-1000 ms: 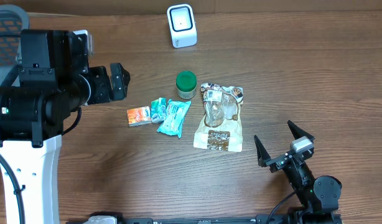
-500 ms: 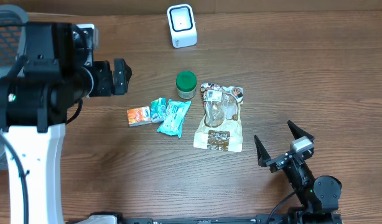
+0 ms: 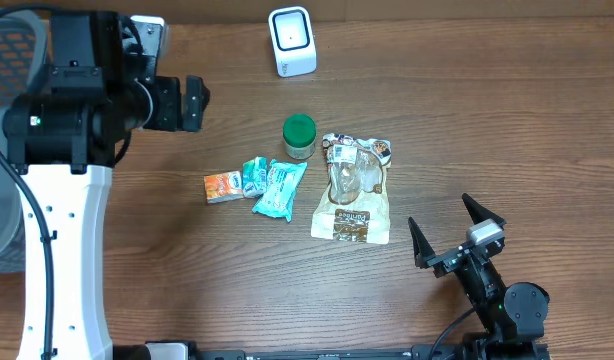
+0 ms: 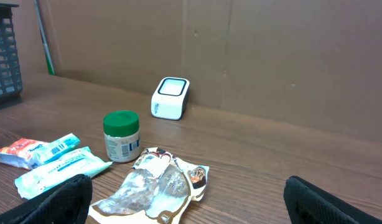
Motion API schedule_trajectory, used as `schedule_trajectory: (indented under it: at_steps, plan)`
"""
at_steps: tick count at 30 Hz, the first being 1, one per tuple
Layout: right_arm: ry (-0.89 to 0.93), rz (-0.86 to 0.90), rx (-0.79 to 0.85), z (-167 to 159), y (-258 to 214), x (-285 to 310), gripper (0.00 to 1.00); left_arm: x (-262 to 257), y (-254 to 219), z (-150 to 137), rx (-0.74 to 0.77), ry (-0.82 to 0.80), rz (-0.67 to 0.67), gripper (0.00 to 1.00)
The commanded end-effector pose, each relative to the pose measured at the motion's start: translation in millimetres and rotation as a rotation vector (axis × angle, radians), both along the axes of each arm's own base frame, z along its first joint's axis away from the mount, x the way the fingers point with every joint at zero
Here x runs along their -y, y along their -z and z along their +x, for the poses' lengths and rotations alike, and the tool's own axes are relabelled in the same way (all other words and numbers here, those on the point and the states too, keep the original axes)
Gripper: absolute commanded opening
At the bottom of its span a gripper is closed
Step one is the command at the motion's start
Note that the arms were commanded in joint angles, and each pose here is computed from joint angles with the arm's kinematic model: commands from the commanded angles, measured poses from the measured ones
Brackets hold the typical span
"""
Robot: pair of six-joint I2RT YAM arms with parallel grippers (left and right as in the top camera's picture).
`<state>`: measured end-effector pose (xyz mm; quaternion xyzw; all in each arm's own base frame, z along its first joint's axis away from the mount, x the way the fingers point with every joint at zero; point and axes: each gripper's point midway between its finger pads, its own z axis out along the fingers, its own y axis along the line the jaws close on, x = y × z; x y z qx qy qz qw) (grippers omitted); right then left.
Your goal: Scan the item barcode
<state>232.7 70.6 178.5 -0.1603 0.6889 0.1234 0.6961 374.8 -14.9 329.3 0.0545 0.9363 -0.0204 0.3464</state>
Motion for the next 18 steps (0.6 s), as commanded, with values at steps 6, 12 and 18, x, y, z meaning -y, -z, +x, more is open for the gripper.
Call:
schedule_trajectory:
  at_steps: [6,12,18]
  plan:
    - [-0.005,0.007,0.005,-0.4,1.4,-0.7,1.0,-21.0,-12.5,-0.2,0.041,0.026,0.003,1.0]
    - [-0.018,0.015,0.002,-1.2,1.1,-2.7,1.0,-21.8,-12.1,0.1,0.04,0.024,0.004,1.0]
    - [-0.044,0.162,-0.061,-3.1,0.1,-6.6,1.0,-21.8,-12.1,0.1,0.04,0.024,0.004,1.0]
